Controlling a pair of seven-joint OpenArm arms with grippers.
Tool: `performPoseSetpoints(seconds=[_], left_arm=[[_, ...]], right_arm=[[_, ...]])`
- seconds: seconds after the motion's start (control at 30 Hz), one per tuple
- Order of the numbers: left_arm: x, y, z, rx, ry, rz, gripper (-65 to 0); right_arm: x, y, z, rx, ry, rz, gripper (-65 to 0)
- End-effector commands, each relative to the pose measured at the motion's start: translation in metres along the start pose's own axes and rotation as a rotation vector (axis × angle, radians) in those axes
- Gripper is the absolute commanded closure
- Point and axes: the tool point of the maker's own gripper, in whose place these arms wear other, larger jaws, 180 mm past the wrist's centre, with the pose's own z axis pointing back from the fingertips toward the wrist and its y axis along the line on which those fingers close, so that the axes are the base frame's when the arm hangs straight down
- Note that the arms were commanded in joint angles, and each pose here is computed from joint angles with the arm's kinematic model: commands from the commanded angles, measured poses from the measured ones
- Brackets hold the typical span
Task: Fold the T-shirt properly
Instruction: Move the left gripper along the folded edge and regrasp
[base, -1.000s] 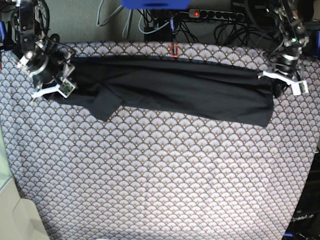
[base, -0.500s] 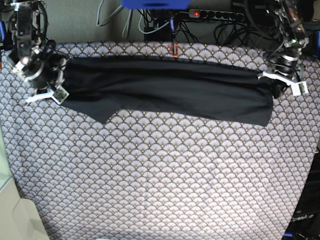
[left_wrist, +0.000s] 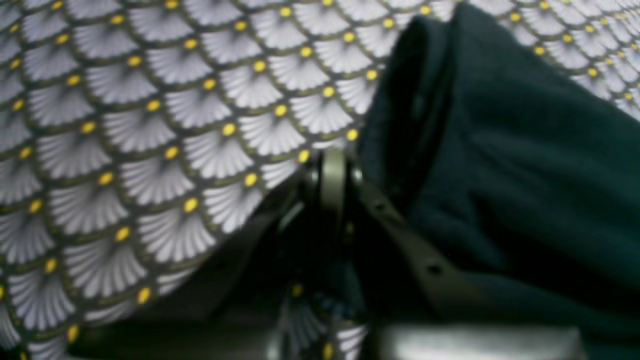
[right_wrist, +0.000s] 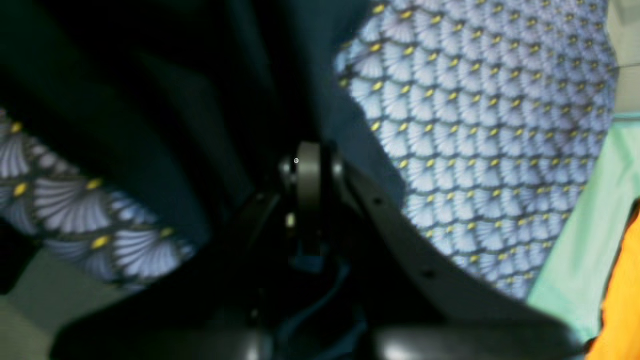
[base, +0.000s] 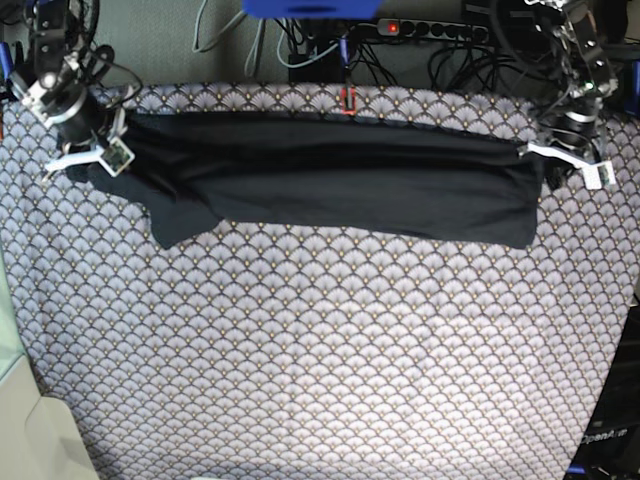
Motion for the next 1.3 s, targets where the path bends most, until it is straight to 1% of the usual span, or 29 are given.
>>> performPoseSetpoints(seconds=[0.0,0.07,0.23,0.3,0.47,0.57,0.63,0.7,0.8,0.83,0.9,1.0,1.1,1.17,1.27], left_arm=[[0.018,0.001,0.001,-0.007,-0.054,-0.009,0.0],[0.019,0.004,0.002,-0.002,-0.055,-0.009,0.0],[0.030,0.032,0.011,0.068,-0.087,0.003,0.0],[0.039,0.043,0.014,0.081,-0.095,-0.024,0.0],[0.052,0.056,0.017,0.091,-0.102,-0.068,0.0],[0.054,0.061,0.017,0.095,-0.074,-0.086,0.0],[0.062,0.061,0.016,0.093,-0.054,-0.107,0.0],[0.077,0.051,0.018,0.066,-0.077,-0.102,0.0],[0.103,0.031,0.026,0.010,-0.129,-0.092,0.0],[0.109,0.023,0.027,-0.007,-0.132,-0.091,0.0],[0.116,0.010,0.030,-0.037,-0.129,-0.097,0.0],[0.124,-0.014,0.031,-0.082,-0.150,-0.066,0.0],[0.116,-0.027,0.028,-0.097,-0.126,-0.034,0.0],[0.108,-0.049,0.019,-0.147,-0.105,-0.032,0.0],[0.086,-0.074,0.007,-0.201,-0.042,-0.053,0.0]], right_arm=[[0.009,-0.006,0.005,-0.018,-0.036,0.011,0.0],[0.006,-0.001,0.006,-0.008,-0.028,0.009,0.0],[-0.004,0.001,0.011,-0.005,-0.003,0.003,0.0],[-0.007,0.000,0.014,-0.010,0.003,0.002,0.0],[-0.012,-0.006,0.017,-0.025,0.017,0.000,0.0],[-0.019,-0.003,0.020,-0.020,0.035,-0.004,0.0],[-0.021,0.000,0.021,-0.011,0.039,-0.004,0.0],[-0.023,0.003,0.022,-0.005,0.044,-0.006,0.0],[-0.020,0.005,0.023,-0.003,0.023,-0.012,0.0],[-0.019,0.006,0.023,-0.003,0.019,-0.018,0.0],[-0.018,0.010,0.022,-0.007,0.012,-0.040,0.0],[-0.018,0.010,0.022,-0.007,0.012,-0.043,0.0],[-0.017,0.011,0.022,-0.005,0.011,-0.044,0.0],[-0.017,0.011,0.021,-0.005,0.010,-0.045,0.0],[-0.017,0.011,0.021,-0.005,0.009,-0.045,0.0]])
